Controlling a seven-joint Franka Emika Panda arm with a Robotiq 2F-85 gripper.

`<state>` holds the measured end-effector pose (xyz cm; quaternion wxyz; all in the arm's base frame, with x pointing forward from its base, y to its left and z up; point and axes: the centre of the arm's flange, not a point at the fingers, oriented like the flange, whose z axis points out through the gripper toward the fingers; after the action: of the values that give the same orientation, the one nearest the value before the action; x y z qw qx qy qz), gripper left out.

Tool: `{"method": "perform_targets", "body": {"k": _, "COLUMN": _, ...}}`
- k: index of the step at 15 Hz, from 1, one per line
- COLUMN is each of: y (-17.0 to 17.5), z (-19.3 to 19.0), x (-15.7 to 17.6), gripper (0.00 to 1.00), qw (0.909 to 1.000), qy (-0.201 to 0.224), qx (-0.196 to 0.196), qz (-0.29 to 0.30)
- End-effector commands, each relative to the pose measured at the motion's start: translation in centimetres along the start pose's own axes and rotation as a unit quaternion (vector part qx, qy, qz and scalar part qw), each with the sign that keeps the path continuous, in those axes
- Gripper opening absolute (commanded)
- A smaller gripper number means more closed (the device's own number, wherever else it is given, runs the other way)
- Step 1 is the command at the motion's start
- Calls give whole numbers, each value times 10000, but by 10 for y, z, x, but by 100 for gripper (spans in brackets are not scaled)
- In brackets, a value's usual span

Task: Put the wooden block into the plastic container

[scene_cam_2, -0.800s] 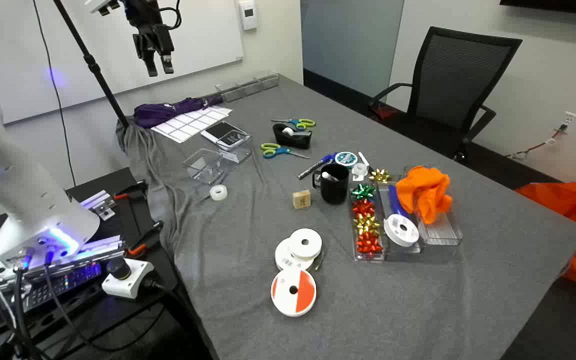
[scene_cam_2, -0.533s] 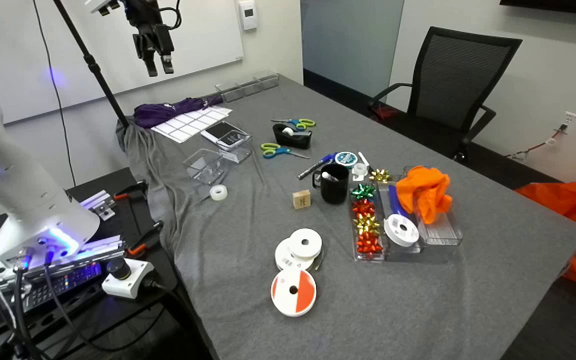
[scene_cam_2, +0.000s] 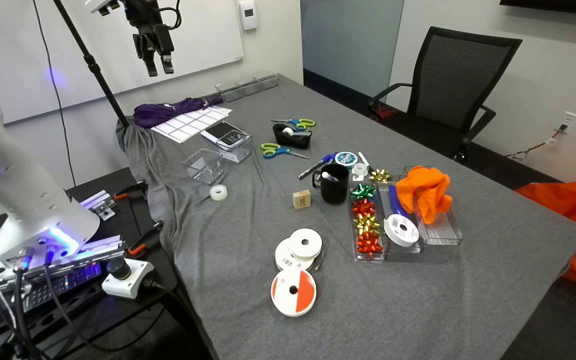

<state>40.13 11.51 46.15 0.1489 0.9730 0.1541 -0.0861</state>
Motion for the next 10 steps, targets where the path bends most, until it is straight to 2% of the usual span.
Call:
{"method": "perform_targets", "body": {"k": 1, "y": 0, "z": 0, "x": 0, "gripper": 100, "qw": 10000, "qy": 0, "qx": 0, "qz": 0}}
{"method": "perform_targets", "body": {"k": 9, "y": 0, "z": 0, "x": 0, "gripper": 100, "qw": 10000, "qy": 0, "qx": 0, "qz": 0}}
{"method": "perform_targets", "body": {"k": 10, "y": 4, "z": 2, "x": 2, "gripper": 100, "qw": 9999, "qy": 39, "qx": 92, "qz": 47}}
